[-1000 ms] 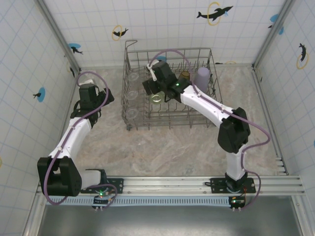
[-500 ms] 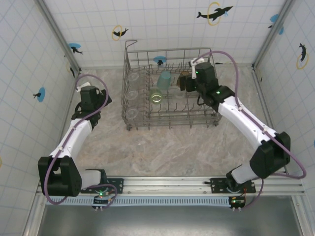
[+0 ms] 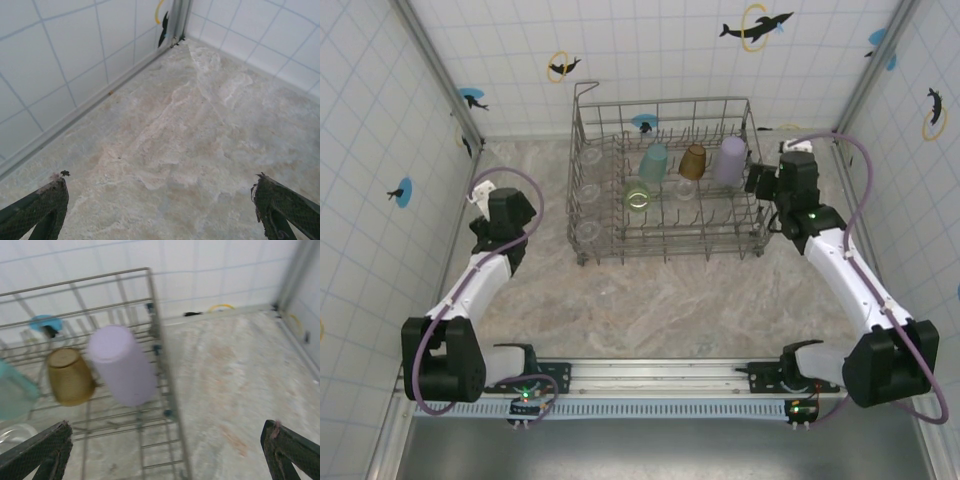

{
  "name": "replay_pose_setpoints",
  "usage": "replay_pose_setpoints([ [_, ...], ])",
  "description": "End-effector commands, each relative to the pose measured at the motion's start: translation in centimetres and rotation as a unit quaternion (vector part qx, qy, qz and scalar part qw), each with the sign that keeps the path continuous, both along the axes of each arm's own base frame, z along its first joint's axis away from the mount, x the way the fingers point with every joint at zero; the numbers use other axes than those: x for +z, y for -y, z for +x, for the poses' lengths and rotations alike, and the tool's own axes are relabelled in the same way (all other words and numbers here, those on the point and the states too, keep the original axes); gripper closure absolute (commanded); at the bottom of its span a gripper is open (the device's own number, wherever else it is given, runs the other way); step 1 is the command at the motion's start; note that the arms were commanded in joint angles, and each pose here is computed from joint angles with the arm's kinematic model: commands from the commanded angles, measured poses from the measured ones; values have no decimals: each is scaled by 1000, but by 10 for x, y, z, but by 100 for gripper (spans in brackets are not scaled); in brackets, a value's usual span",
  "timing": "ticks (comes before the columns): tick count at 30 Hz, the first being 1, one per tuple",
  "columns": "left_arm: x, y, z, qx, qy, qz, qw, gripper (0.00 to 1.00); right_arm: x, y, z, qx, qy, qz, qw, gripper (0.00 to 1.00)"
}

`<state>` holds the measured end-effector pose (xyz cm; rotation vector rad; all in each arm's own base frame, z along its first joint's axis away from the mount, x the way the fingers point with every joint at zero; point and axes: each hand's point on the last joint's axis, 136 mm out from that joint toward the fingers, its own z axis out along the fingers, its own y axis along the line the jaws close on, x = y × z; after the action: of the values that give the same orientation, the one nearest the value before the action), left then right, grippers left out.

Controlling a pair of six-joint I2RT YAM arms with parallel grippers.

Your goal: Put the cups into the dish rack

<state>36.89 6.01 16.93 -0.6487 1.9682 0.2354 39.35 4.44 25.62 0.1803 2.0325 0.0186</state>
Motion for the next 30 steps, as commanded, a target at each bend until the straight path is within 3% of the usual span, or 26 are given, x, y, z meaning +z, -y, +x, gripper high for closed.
replay_pose_setpoints([
  [1, -19, -14, -12, 39, -7, 15, 999, 3, 0, 42, -7, -83, 27, 20, 996, 0],
  [6, -47, -17, -24, 47, -25, 21, 998, 3, -22, 91, -26, -180, 31, 41, 982, 0],
  [11, -75, -22, -39, 55, -52, 40, 996, 3, -42, 115, -45, -230, 49, 16, 972, 0],
  [16, -93, -24, -55, 52, -45, 47, 997, 3, -72, 131, -59, -257, 26, -17, 966, 0],
  [30, -117, -18, -94, 14, 16, 55, 998, 3, -131, 141, -99, -271, 50, -60, 959, 0],
])
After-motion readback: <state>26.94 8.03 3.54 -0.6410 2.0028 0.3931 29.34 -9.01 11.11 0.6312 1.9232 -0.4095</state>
